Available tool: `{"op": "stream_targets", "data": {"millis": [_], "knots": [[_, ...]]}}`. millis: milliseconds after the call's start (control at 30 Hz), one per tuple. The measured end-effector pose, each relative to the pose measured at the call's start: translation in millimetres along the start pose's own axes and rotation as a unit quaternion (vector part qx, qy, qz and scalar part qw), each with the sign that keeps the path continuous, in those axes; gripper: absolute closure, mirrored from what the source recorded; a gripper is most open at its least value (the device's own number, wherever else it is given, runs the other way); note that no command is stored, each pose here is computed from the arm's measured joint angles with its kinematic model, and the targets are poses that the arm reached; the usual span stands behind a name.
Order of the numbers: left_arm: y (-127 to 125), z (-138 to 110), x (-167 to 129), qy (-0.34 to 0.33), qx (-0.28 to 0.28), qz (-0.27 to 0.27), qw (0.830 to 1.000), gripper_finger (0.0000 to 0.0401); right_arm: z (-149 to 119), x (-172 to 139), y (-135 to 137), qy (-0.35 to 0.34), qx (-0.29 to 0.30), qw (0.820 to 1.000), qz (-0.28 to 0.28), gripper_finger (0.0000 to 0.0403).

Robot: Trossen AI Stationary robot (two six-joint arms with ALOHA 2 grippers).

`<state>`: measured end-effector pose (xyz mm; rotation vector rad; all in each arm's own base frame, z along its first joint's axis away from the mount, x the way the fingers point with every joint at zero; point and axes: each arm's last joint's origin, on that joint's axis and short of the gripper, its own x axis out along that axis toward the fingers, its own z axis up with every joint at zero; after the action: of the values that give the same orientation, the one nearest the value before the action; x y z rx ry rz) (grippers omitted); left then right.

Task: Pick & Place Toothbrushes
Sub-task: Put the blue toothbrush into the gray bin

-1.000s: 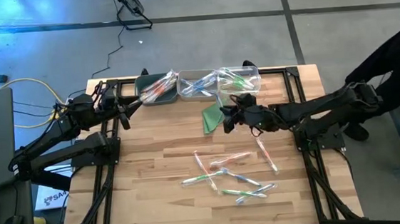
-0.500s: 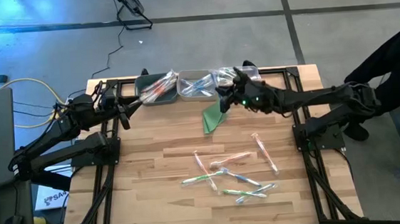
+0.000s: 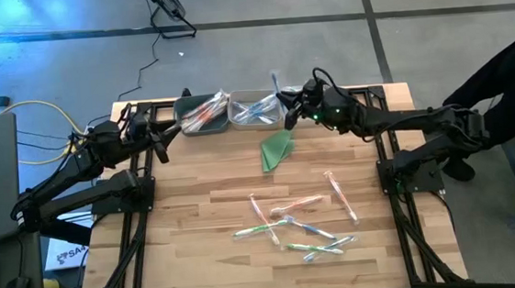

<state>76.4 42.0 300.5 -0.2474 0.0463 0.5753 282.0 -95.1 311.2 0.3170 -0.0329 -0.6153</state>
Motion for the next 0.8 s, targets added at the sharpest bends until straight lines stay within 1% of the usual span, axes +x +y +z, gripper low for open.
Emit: {"op": "stream_targets", "data": {"millis": [200, 300, 367, 467, 667, 800], "knots": [[2, 0, 0, -0.007, 0.000, 0.031, 0.999, 0.0258, 5, 1, 1, -0.029, -0.012, 0.999, 0.007, 0.0388], [3, 1, 0, -0.010, 0.000, 0.044, 0.999, 0.0258, 2, 10, 4, -0.051, -0.009, 0.998, 0.020, 0.0388], [3, 1, 0, -0.012, 0.000, 0.049, 0.999, 0.0258, -5, 20, 5, -0.056, -0.014, 0.998, 0.024, 0.0388], [3, 1, 0, -0.012, 0.000, 0.049, 0.999, 0.0258, -12, 38, 9, -0.040, -0.025, 0.999, 0.021, 0.0388], [3, 1, 0, -0.011, 0.000, 0.049, 0.999, 0.0258, -14, 77, 12, 0.001, -0.093, 0.996, 0.005, 0.0388], [3, 0, 0, -0.011, 0.000, 0.050, 0.999, 0.0258, -17, 103, 7, 0.039, -0.130, 0.991, -0.015, 0.0388]]}}
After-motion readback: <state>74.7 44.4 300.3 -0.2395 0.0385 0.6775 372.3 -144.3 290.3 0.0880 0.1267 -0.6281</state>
